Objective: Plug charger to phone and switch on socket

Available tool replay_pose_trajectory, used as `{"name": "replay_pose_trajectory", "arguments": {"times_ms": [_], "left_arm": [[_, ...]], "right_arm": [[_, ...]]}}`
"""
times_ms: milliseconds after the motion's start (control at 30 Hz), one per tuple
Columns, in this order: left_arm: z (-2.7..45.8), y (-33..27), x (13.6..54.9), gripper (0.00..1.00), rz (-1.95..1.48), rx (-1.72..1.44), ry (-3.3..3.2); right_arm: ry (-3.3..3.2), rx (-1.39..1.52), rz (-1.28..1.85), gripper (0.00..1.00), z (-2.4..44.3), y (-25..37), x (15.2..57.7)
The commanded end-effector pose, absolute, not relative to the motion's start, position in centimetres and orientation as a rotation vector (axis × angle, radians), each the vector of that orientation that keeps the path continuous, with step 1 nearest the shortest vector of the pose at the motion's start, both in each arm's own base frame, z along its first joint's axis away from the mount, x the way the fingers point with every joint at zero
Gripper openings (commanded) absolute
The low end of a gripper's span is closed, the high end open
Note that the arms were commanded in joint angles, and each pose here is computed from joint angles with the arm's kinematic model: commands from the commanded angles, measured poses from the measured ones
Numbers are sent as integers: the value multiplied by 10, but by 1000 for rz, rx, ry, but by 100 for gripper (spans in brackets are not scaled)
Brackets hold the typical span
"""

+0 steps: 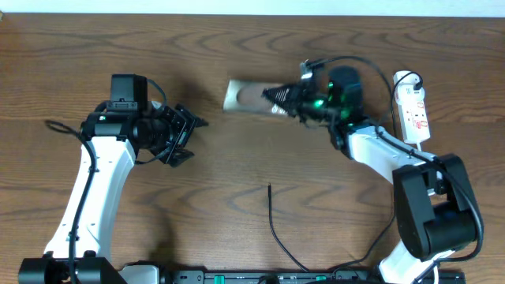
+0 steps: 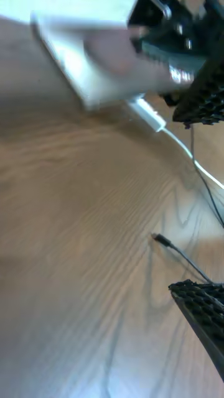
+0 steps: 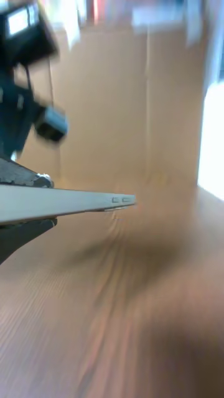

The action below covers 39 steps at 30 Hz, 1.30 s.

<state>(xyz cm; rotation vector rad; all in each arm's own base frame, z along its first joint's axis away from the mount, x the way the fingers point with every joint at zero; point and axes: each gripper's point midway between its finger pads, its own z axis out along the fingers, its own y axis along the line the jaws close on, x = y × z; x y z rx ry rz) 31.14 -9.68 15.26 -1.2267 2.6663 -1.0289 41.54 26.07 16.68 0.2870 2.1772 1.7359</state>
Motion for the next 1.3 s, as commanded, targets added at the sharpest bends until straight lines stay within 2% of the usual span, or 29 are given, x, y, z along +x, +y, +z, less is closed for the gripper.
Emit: {"name": "replay_pose_trajectory", "arguments": {"times_ms": [0,200,467,667,967,1267], "left_arm": [[175,-118,316,77,-1254,-1013,2645],[198,-133,330,77,-1417,-861,2558],[240,-146,357,77,-1565,-557,2367],[264,-154,362,77,-1603,-302,2261],[280,-160,371,78,-1581,-191,2178],[273,-176,375,79,-1493,-200,2195]], "right_arm": [[2044,252,1965,1,223,263,412],[1827,198,2060,1,272,259,413],[1793,293,2055,1,274,254,423],[1819,522,2069,1,261,249,437],[1859,787,2187,1,253,256,437],[1864,787,2204,1,254,269,431]]}}
